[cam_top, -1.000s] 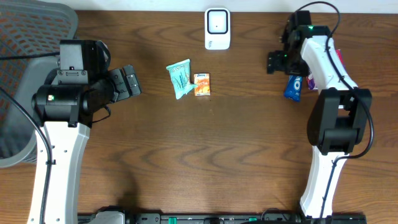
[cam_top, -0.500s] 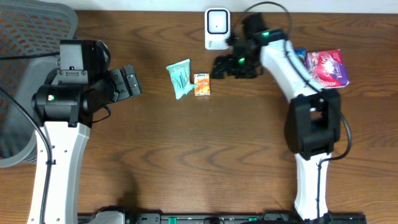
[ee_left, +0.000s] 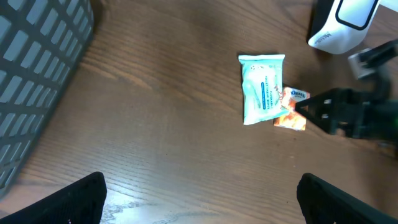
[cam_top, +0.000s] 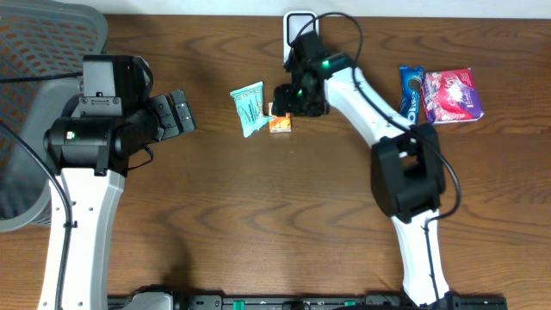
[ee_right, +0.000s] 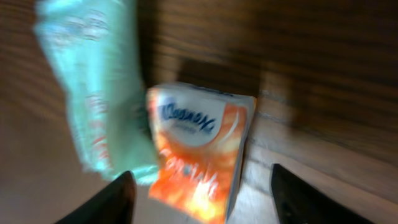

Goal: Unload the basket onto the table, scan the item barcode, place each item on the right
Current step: 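Reach the right gripper left and grasp the orange tissue pack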

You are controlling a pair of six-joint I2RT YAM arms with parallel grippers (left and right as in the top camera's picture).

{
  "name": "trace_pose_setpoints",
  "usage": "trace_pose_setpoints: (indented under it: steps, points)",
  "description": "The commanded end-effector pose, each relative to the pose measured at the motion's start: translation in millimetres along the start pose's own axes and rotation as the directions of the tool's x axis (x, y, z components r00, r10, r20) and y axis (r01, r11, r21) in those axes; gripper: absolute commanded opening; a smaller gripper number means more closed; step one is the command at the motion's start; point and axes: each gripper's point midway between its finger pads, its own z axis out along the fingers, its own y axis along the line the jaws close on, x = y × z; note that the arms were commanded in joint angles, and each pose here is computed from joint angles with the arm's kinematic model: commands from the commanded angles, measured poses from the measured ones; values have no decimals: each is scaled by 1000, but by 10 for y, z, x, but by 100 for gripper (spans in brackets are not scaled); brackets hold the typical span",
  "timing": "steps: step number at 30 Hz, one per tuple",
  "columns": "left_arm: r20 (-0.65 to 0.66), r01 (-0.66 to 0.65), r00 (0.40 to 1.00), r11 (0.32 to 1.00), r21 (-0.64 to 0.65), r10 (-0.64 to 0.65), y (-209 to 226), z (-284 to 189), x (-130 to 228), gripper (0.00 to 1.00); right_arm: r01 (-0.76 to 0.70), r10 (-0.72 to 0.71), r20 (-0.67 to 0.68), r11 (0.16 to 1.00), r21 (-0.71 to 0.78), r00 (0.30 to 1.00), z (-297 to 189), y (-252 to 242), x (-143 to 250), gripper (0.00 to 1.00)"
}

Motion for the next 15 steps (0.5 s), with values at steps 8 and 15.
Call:
trace_pose_setpoints:
  steps: [8,15]
  points:
    - [3,4,1000,1000,-6,-4,18,-10,-4,98,-6,12,-98,998,62,995,480,-280,211,1]
    - [3,4,1000,1000,-6,-4,18,-10,-4,98,-34,-53,-196,910,-413,979,9,79,276,1]
